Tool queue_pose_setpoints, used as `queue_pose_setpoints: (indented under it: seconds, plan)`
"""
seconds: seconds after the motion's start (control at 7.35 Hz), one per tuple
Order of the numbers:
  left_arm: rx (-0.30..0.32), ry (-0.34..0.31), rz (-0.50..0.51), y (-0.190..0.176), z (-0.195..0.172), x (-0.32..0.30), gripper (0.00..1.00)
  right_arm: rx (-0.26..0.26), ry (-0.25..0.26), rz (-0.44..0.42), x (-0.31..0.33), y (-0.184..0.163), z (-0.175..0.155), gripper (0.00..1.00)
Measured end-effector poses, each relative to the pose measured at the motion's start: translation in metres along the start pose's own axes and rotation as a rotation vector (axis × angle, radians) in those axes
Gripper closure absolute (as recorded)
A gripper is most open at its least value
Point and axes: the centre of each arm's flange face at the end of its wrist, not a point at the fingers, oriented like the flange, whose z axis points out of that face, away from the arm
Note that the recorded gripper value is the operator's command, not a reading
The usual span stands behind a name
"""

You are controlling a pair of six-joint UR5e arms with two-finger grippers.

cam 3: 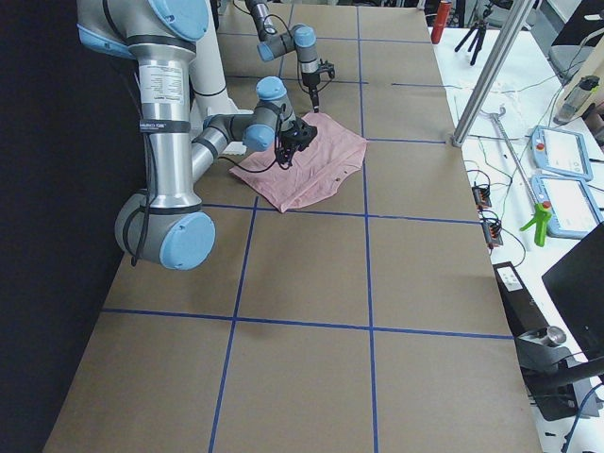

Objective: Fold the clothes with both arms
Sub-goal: 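Bring both grippers to the shirt's opposite side edges and grasp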

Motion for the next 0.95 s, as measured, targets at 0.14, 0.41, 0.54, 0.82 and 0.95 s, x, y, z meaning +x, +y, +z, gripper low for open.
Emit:
queue_pose_setpoints:
  seconds: [0.14,0.41,0.54,0.82,0.95]
  plan:
    - [-0.001,0.001,0.001,0.0004,0.0002,0.0014,0.65,0.001,0.002,0.001,0.0006,-0.0006,0.0005,0.00]
    - [-0.005,0.001,0.004,0.0034,0.0012,0.0044,0.66,0.002,0.004,0.002,0.0016,-0.0011,0.0011,0.00]
    - [-0.009,-0.004,0.006,0.0064,0.0027,0.0048,0.84,0.002,0.006,0.002,0.0020,-0.0012,0.0013,0.00]
    - [-0.013,-0.019,0.007,0.0092,0.0050,0.0045,1.00,0.002,0.009,0.003,0.0028,-0.0015,0.0019,0.00]
    - [-0.013,-0.021,0.007,0.0091,0.0051,0.0043,1.00,0.003,0.010,0.003,0.0033,-0.0017,0.0022,0.00]
